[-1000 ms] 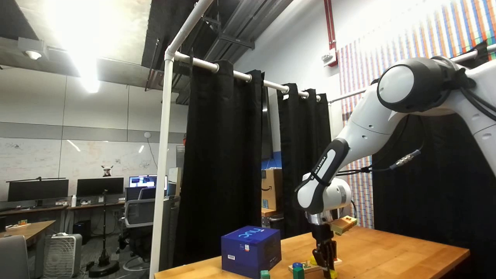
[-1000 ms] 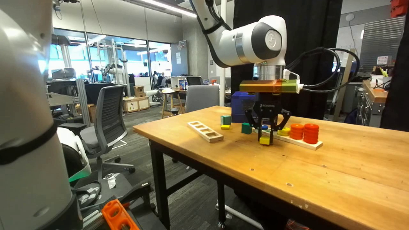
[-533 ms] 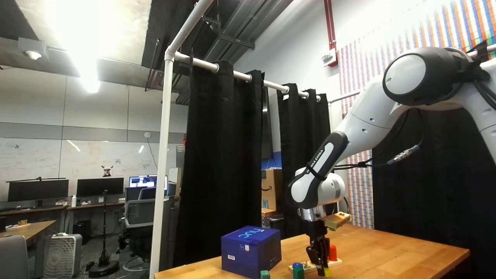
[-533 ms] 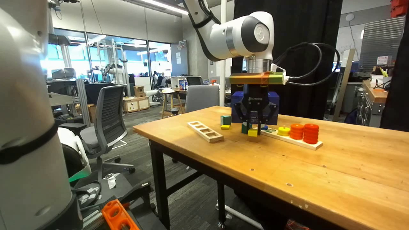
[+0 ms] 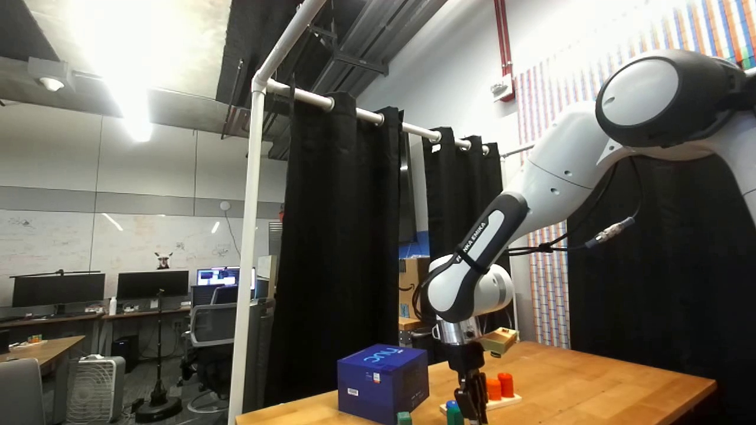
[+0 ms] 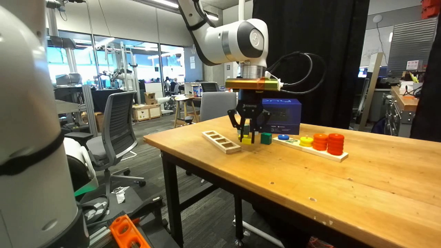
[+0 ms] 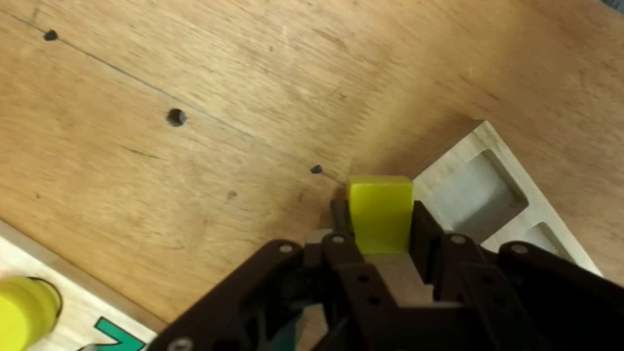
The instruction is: Put the yellow block on the table in the first compartment from the right of the wooden tray
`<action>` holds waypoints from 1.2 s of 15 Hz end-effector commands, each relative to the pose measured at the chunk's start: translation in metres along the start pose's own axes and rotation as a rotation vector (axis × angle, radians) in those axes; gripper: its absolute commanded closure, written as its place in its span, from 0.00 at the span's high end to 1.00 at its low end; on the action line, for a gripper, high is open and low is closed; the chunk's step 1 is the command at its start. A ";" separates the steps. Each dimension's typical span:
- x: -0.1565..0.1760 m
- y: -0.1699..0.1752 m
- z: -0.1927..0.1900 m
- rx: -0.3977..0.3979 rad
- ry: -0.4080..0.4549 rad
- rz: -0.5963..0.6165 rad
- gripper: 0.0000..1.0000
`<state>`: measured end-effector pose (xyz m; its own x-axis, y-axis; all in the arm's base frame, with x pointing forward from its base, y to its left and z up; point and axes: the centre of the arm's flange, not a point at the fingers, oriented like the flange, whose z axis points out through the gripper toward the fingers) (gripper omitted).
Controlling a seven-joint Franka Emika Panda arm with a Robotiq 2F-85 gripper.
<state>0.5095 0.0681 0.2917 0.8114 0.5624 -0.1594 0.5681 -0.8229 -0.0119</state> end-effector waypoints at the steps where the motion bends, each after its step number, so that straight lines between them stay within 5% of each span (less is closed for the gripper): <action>1: -0.007 -0.021 -0.010 -0.009 -0.006 -0.063 0.18; 18: -0.006 -0.065 -0.015 -0.004 0.010 -0.236 0.18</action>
<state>0.4788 0.1147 0.2979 0.6816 0.7139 -0.1606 0.7195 -0.6938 -0.0309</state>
